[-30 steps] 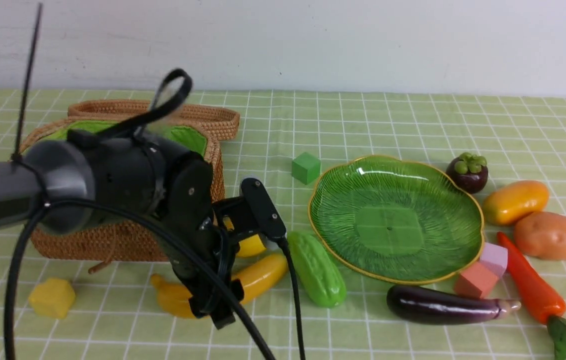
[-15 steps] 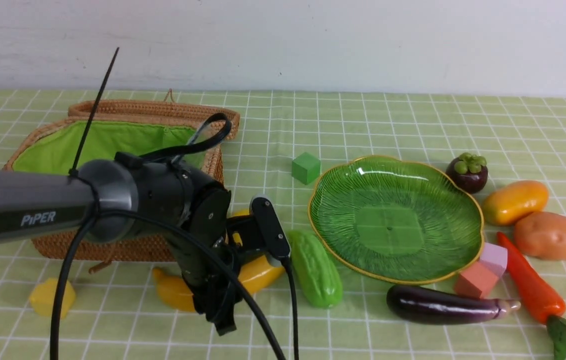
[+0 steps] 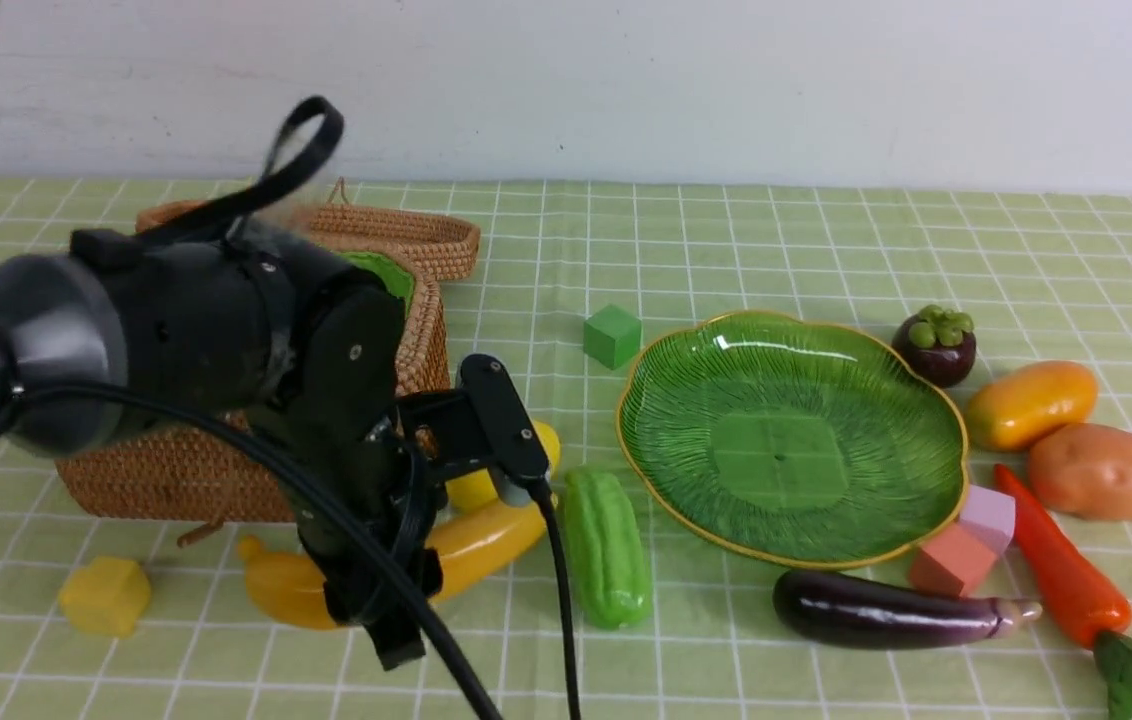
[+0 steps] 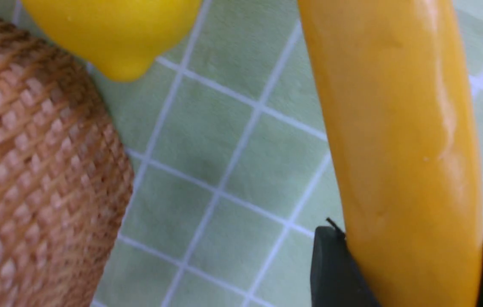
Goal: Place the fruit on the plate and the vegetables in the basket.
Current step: Use the left arm to grab a banana and put it into the right plate
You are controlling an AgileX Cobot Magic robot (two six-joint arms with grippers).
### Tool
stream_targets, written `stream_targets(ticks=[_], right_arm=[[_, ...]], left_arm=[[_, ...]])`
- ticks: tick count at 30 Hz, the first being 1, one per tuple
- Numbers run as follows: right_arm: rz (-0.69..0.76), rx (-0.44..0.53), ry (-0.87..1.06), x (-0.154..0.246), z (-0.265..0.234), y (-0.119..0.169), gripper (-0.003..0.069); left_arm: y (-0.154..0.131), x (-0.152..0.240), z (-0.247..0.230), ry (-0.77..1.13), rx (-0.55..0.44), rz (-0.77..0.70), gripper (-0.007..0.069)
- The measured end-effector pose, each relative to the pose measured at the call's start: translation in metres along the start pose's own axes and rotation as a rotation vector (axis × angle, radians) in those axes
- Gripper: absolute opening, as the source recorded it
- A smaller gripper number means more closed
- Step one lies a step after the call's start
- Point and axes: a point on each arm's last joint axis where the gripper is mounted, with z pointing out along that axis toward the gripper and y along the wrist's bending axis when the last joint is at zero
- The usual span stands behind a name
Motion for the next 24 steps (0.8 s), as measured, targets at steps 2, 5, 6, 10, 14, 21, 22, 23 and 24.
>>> stream_targets(ticks=[2, 5, 6, 10, 14, 21, 22, 23, 24], right_arm=[[-0.003, 0.008, 0.003, 0.000, 0.000, -0.001, 0.0107], [-0.010, 0.031, 0.010, 0.001, 0.000, -0.003, 0.0108], [-0.010, 0.043, 0.013, 0.001, 0.000, -0.004, 0.0110], [0.030, 0.117, 0.033, 0.003, -0.001, -0.011, 0.0114], [0.096, 0.211, 0.029, 0.004, -0.002, -0.019, 0.0115], [0.195, 0.322, -0.020, 0.001, -0.005, -0.029, 0.0117], [0.204, 0.329, -0.028, 0.001, -0.005, -0.029, 0.0118], [0.209, 0.329, -0.029, 0.001, -0.005, -0.029, 0.0118], [0.212, 0.329, -0.029, 0.001, -0.005, -0.029, 0.0118]], left_arm=[[-0.002, 0.000, -0.010, -0.030, 0.008, -0.006, 0.0324], [-0.007, -0.004, -0.031, -0.125, 0.041, -0.055, 0.0324], [-0.009, -0.008, -0.039, -0.170, 0.057, -0.080, 0.0324], [-0.006, -0.030, -0.068, -0.357, 0.106, -0.173, 0.0324], [0.002, -0.057, -0.080, -0.506, 0.142, -0.249, 0.0324], [0.007, -0.127, -0.060, -0.638, 0.147, -0.236, 0.0324], [0.009, -0.147, -0.046, -0.649, 0.155, -0.234, 0.0324], [0.010, -0.154, -0.041, -0.651, 0.161, -0.239, 0.0324], [0.013, -0.162, -0.030, -0.647, 0.166, -0.248, 0.0324]])
